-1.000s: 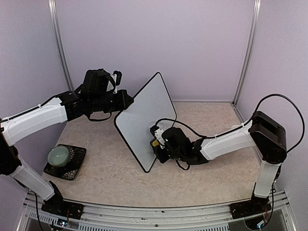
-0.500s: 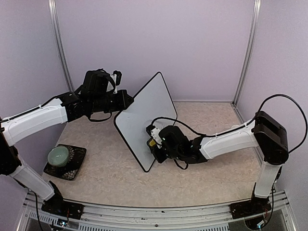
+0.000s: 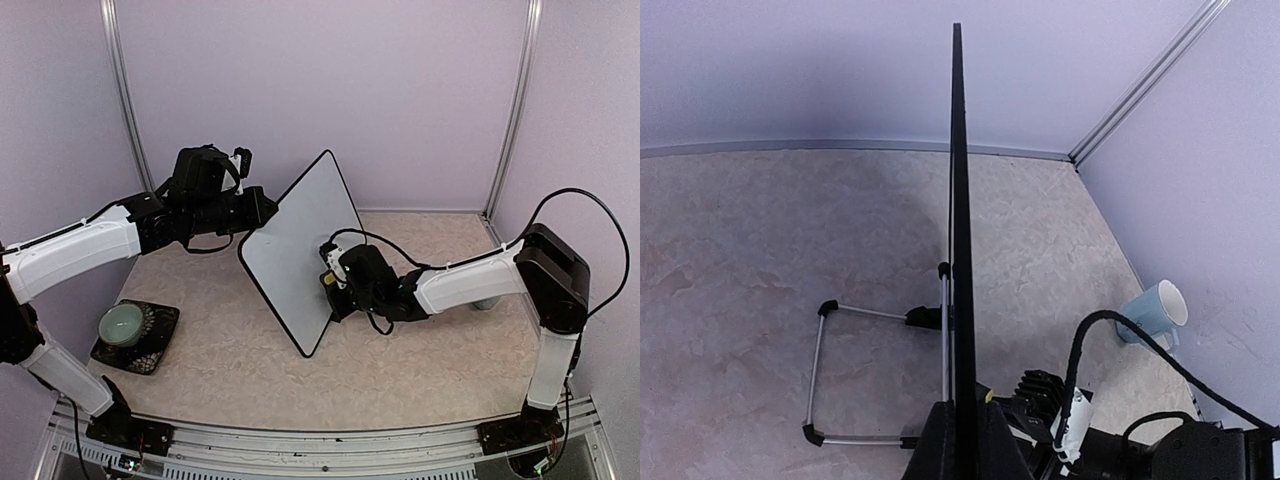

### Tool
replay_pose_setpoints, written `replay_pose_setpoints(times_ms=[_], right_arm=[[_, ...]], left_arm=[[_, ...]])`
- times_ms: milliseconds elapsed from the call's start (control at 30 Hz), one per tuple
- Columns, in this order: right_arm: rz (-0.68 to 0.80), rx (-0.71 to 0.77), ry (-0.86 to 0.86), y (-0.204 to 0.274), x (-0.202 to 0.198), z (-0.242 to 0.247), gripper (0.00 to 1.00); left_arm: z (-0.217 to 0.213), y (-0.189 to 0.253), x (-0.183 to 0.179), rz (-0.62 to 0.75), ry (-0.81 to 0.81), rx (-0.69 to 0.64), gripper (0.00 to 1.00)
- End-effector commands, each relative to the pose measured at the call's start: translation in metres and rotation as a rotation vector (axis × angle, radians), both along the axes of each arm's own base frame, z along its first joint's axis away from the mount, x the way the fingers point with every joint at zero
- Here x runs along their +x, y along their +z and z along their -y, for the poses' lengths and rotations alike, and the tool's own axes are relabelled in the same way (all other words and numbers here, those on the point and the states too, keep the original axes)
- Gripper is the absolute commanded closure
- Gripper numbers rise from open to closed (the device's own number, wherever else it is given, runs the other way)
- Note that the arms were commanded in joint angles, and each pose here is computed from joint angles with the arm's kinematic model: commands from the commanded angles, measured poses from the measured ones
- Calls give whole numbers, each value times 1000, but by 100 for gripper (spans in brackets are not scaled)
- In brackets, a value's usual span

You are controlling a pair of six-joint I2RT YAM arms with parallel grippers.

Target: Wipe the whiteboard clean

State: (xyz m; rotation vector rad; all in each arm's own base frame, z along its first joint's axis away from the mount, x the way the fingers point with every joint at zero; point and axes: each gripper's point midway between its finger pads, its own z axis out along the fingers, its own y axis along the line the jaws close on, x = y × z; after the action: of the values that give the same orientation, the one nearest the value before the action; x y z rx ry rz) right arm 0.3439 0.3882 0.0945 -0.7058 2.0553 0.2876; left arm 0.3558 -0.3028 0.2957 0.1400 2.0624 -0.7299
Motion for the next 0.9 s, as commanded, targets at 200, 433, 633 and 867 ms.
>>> replay_pose_setpoints(times_ms=[200,433,633,867], right_arm=[[53,52,162,9,-40,-37,100],[86,70,217,22,-59,-49,100],[93,83,112,32,-43,-25,100],[42,192,40,41,-27,8,100]], left_arm=[[12,-22,-12,-56,-71,25,100],[12,-23,-15,-58,-76,15,100],[10,-22,-17,-56,-76,10,100],[9,-27,-21,-65,-78,3,100]])
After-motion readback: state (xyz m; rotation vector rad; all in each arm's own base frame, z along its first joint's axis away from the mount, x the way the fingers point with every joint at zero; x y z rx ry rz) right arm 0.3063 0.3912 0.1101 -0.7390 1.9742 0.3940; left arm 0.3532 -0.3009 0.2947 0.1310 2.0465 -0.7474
